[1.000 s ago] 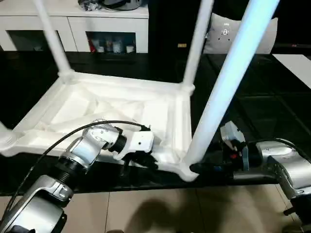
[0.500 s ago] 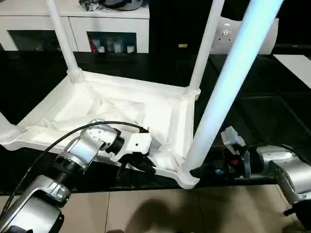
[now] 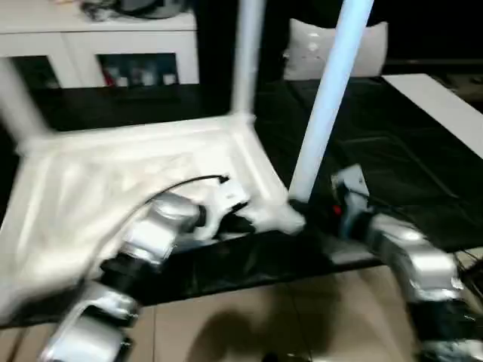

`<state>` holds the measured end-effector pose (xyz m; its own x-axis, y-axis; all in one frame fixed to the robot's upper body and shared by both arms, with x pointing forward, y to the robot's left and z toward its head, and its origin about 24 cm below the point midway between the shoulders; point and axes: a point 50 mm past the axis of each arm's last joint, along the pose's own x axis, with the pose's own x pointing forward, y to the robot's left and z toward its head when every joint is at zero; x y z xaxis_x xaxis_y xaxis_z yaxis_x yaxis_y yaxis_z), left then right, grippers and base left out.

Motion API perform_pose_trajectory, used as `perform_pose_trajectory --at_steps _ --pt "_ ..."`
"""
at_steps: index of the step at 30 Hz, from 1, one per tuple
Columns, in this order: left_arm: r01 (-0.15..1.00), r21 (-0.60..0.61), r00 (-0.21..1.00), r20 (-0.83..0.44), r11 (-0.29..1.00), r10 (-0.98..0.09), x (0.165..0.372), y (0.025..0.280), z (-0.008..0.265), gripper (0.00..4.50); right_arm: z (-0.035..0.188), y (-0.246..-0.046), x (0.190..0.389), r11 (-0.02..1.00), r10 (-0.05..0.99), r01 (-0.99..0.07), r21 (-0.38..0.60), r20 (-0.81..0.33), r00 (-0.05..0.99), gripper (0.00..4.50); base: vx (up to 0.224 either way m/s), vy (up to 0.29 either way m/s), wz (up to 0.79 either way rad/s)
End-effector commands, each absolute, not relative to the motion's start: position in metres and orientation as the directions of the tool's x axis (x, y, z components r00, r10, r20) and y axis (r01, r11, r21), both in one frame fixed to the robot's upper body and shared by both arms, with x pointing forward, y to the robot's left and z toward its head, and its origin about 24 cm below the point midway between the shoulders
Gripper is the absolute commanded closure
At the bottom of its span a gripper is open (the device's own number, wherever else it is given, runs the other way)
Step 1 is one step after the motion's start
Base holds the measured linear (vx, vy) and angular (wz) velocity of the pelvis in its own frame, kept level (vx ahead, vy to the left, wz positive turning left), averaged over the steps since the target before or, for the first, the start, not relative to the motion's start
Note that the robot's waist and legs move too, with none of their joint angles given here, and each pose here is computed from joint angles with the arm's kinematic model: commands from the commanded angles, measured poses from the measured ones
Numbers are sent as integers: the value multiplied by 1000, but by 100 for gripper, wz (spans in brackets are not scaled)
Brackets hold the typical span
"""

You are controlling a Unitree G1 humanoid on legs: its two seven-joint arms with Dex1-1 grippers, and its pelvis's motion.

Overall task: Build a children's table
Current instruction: Rotate leg to tighten

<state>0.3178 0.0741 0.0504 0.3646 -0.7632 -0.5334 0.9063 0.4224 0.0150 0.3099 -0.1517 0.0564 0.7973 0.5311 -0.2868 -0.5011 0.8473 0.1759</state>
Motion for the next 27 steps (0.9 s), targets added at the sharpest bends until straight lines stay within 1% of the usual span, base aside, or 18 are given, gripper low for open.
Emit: perform_pose_trajectory --at_steps 1,2,4,5,6,10,13,14,15,16,18,20,22,23,25,27 --pt "923 17 349 -451 384 -821 315 48 62 450 56 -133 312 820 572 -533 208 -264 777 205 0 0 0" --pt "918 33 366 -458 396 -810 316 46 61 450 57 -130 311 805 593 -548 229 -246 767 192 0 0 0" --pt "913 42 377 -463 405 -802 316 45 61 450 57 -128 310 800 597 -550 238 -241 765 181 0 0 0" --pt "914 73 384 -471 399 -794 315 47 61 450 58 -132 308 790 612 -573 217 -235 755 169 0 0 0" --pt "914 73 384 -471 399 -794 315 47 61 450 58 -132 308 790 612 -573 217 -235 755 158 0 0 0" --pt "930 103 357 -481 353 -801 314 56 60 450 60 -147 306 781 624 -599 176 -232 746 124 0 0 0" --pt "955 104 293 -490 279 -821 311 63 59 450 63 -161 303 745 663 -657 119 -251 705 93 0 0 0" --pt "974 104 225 -494 199 -840 307 67 58 450 66 -168 300 692 712 -714 105 -261 652 81 0 0 0" --pt "974 104 225 -494 199 -840 307 67 58 450 66 -168 300 692 712 -714 105 -261 652 81 0 0 0" --pt "977 100 211 -497 187 -841 307 68 58 450 67 -170 299 682 720 -725 100 -266 641 69 0 0 0" --pt "992 98 122 -523 82 -844 303 77 57 450 68 -179 292 592 774 -802 75 -331 540 49 0 0 0" --pt "994 99 83 -545 34 -835 302 82 56 450 69 -184 288 532 797 -844 67 -377 472 49 0 0 0" --pt "995 94 42 -574 -14 -818 302 88 56 450 70 -187 284 469 825 -880 77 -393 406 49 0 0 0" --pt "994 89 1 -604 -66 -797 302 94 55 450 72 -187 282 400 858 -912 95 -390 335 49 0 0 0" --pt "992 82 -26 -612 -96 -790 302 96 56 450 74 -187 281 359 875 -928 103 -382 297 83 0 0 0" --pt "991 77 -41 -612 -111 -790 302 96 57 450 75 -187 281 343 882 -933 105 -378 282 83 0 0 0"
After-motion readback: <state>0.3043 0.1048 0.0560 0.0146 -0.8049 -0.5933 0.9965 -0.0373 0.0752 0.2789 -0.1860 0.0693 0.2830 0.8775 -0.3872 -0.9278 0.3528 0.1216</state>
